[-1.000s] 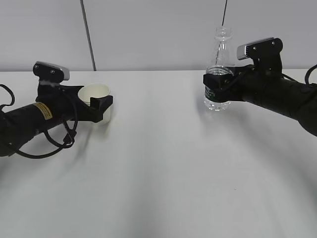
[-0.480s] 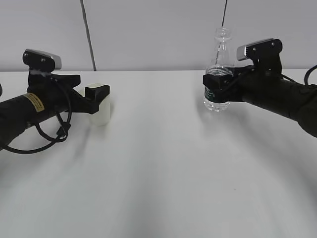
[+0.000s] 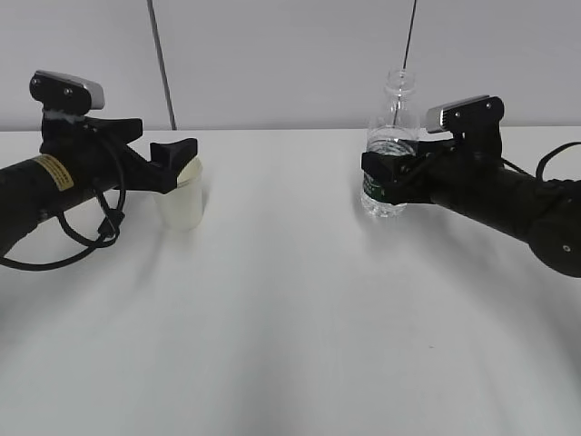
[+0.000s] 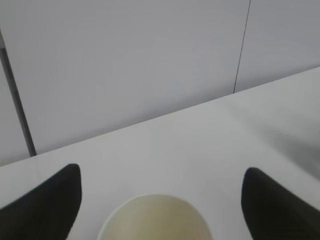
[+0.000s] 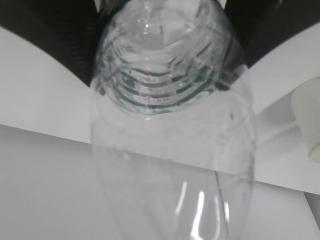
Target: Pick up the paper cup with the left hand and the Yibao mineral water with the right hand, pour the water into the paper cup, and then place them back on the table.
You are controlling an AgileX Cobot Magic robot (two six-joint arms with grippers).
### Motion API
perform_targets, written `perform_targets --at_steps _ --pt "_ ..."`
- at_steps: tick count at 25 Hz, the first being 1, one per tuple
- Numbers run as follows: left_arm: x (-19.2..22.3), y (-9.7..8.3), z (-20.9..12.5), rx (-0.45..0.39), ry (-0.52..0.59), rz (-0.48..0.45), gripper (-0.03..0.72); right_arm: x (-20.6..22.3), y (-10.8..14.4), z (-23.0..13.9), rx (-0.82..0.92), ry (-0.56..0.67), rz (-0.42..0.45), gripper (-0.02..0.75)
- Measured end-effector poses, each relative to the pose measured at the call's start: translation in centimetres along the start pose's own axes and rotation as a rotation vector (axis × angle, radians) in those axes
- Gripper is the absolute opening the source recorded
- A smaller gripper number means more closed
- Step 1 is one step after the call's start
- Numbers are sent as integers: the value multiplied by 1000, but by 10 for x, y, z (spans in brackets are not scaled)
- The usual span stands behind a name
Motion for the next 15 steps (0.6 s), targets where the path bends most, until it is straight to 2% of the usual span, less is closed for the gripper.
perform_targets --at_steps 7,15 --pt "-3 -3 12 11 -22 -3 591 6 0 -13 35 -49 -19 475" --pt "-3 -3 12 13 -21 -3 590 8 1 -25 16 -37 -19 474"
Point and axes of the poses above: a point on each arm's last joint axis where the gripper is mounted, x pointing out along that axis toward the gripper, y along the wrist's bending axis when the last joint is at zero, z = x × y, the point moved 10 cm from there along x, pointing out along that axis toward the gripper, and after that the axes turned 13 degrees about -x, right-handed, at the moved point
